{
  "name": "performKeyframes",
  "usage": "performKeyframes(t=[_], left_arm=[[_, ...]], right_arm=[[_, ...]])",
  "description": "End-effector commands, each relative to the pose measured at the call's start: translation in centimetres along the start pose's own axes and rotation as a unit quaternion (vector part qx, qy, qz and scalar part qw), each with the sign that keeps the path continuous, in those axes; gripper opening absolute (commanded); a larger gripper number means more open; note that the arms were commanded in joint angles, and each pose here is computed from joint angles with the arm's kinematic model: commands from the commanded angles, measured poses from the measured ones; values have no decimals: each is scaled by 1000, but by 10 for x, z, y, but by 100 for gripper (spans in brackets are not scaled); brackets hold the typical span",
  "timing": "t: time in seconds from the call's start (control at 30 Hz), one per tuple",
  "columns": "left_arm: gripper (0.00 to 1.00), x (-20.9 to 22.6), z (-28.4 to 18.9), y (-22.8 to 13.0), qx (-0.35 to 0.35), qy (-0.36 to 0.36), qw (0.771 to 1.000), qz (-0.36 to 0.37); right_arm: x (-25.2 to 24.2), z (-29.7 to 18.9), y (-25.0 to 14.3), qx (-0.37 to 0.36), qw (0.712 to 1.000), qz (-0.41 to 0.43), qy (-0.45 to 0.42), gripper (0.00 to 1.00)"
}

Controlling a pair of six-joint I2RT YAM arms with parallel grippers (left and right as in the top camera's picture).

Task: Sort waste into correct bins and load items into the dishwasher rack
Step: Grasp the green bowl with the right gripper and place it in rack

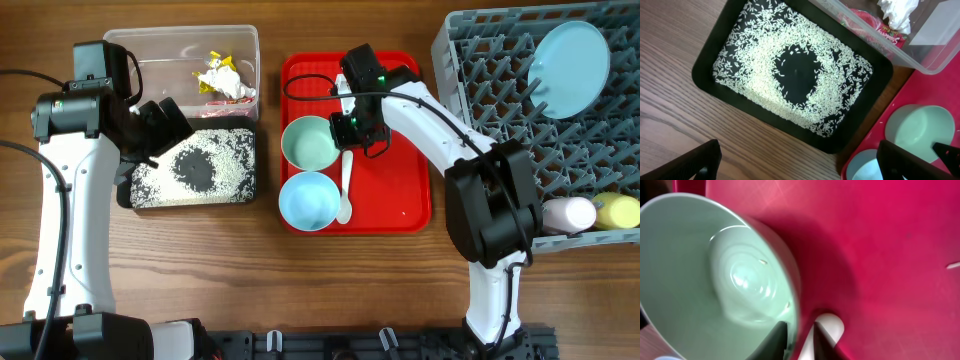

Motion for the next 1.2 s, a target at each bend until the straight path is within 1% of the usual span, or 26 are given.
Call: performKeyframes(t=[0.0,0.07,0.13,0.17,0.2,0.23,0.27,0.3,0.33,0.4,0.47,0.53,0.57,0.6,0.63,0.8,0.93,1.0,1.1,1.17], left_arm=[[100,0,2,0,3,-3,1000,-3],[100,0,2,0,3,-3,1000,-3],[100,0,2,0,3,-3,1000,-3],[100,0,2,0,3,-2,1000,-3],[100,0,2,0,3,-2,1000,-3],[100,0,2,0,3,-3,1000,-3],[100,0,2,0,3,-2,1000,-3],[100,0,2,0,3,-3,1000,-3],[100,0,2,0,3,-2,1000,-3],[100,0,2,0,3,-3,1000,-3],[100,0,2,0,3,-2,1000,-3],[100,0,2,0,3,-2,1000,-3],[100,0,2,0,3,-3,1000,-3],[100,0,2,0,3,-2,1000,-3],[100,0,2,0,3,-3,1000,-3],[100,0,2,0,3,-3,1000,-3],[100,0,2,0,3,-2,1000,-3],[100,0,2,0,3,-2,1000,-3],[100,0,2,0,3,-2,1000,-3],[100,0,2,0,3,-3,1000,-3]], right_arm=[[-8,4,4,-2,1000,12,0,4],[-29,-23,18,-40,998,30,-27,4],[-61,-76,38,-116,987,49,-96,4],[-84,-116,48,-173,971,64,-153,4],[-108,-169,52,-243,937,83,-238,4],[-129,-215,50,-298,894,104,-320,4],[-148,-262,47,-352,837,130,-398,4],[-155,-293,47,-381,799,124,-448,4],[-157,-310,51,-392,776,105,-483,4],[-169,-329,61,-400,739,96,-534,4],[-193,-326,80,-368,727,54,-577,4],[-212,-310,84,-314,728,26,-609,4],[-219,-302,83,-286,720,21,-632,4],[-222,-299,83,-271,714,17,-645,4],[-224,-294,85,-261,715,9,-649,4],[-229,-274,92,-235,726,-19,-645,4],[-237,-249,103,-205,726,-51,-655,4],[-242,-240,110,-193,721,-67,-662,4],[-245,-241,117,-197,703,-59,-681,4],[-246,-238,121,-198,700,-63,-683,4]])
Point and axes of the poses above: each gripper's point midway between its finger pads, its own z axis out along the fingers, its own x axis along the line the jaws close on, y = z × x, the point moved 2 cm from there along -z, back along the fingers, and after that the axes turned 9 degrees about z, right-handed, at the moved point
